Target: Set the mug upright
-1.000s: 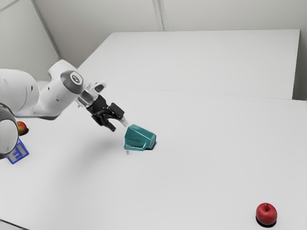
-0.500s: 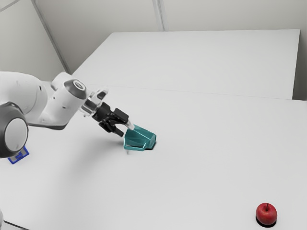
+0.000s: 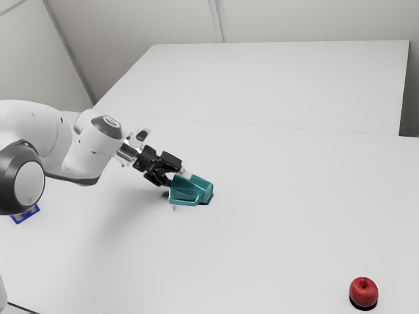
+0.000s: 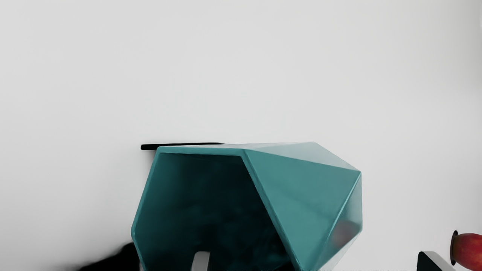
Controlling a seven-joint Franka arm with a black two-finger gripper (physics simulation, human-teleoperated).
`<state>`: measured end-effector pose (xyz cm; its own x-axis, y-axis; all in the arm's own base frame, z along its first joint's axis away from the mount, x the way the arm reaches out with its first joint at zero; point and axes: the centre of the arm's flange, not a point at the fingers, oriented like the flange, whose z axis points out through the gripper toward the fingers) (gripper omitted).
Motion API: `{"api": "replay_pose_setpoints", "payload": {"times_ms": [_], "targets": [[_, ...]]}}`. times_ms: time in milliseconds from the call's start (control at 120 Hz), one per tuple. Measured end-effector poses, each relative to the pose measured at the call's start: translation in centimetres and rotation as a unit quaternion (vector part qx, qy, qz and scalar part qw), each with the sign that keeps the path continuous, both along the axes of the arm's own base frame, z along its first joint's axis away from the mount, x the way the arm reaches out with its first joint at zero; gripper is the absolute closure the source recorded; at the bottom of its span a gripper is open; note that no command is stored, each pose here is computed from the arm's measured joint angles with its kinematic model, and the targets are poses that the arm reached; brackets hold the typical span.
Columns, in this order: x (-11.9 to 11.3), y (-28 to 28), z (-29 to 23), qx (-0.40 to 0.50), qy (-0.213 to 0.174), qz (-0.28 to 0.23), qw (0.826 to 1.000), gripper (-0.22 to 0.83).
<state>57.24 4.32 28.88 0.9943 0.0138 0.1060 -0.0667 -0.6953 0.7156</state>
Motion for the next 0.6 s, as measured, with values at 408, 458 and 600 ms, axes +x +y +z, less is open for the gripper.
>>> {"api": "replay_pose_setpoints", "payload": {"times_ms": [408, 458, 600], "targets": [[-0.33, -0.62, -0.29, -0.025, -0.005, 0.001, 1.000, 0.37], [-0.33, -0.68, -0.30, -0.028, -0.005, 0.001, 1.000, 0.41], [-0.33, -0.77, -0.26, -0.032, -0.007, 0.000, 0.999, 0.52]]}}
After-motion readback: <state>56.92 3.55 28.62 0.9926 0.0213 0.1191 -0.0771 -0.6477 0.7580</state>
